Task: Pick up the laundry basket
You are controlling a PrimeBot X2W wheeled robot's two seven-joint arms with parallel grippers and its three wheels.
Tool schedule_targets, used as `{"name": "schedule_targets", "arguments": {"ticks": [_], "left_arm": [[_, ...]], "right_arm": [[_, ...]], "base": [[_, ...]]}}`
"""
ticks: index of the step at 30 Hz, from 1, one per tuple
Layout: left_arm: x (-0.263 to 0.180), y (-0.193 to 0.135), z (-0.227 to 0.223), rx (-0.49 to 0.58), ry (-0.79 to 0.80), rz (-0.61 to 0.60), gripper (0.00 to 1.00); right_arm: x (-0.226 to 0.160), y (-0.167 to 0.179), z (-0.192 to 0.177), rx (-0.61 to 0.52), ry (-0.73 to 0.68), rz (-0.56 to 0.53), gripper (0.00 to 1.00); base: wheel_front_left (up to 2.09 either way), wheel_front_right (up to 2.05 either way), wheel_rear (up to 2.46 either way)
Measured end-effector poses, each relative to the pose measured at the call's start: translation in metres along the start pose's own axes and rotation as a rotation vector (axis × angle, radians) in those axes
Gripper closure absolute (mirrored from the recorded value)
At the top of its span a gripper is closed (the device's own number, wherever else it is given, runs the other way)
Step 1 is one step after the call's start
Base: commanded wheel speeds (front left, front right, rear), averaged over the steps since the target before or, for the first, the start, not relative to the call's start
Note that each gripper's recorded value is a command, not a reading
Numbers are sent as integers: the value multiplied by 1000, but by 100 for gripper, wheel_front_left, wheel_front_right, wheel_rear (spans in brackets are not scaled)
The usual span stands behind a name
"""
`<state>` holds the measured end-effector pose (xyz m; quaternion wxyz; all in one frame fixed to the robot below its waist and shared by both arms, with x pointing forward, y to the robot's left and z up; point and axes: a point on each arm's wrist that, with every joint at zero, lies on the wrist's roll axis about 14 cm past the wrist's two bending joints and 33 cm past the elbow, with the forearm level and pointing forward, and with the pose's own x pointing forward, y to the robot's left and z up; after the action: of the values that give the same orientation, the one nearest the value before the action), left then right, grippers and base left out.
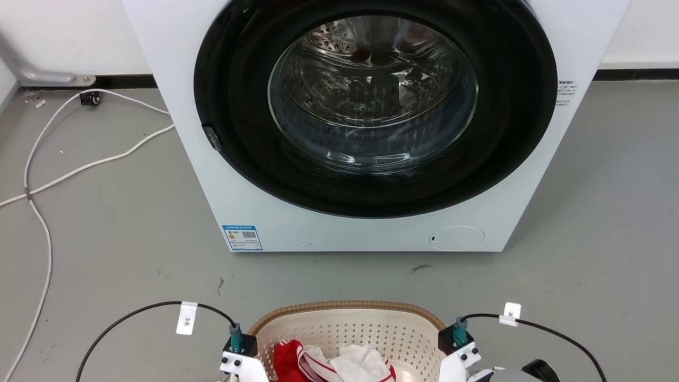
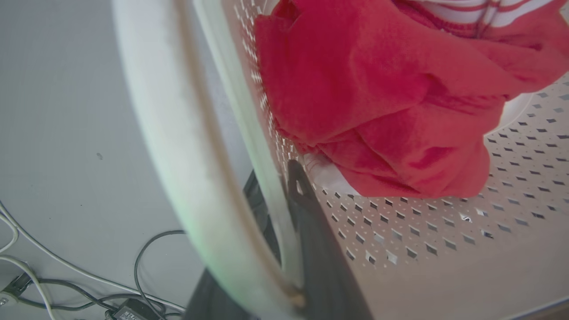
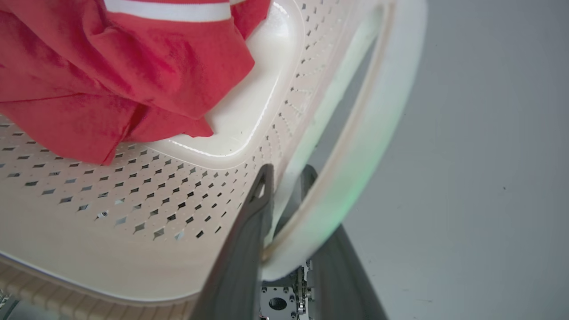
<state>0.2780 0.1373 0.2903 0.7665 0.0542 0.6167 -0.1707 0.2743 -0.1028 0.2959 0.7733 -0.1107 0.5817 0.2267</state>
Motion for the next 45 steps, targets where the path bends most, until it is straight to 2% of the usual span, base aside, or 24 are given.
{"name": "schedule_targets", "arguments": {"ticks": [45], "left_arm": [[-1, 4, 15, 17, -74, 15, 100]], "right_arm": [[0, -8, 13, -37, -55, -14, 100]], "base": [[0, 0, 0]]}}
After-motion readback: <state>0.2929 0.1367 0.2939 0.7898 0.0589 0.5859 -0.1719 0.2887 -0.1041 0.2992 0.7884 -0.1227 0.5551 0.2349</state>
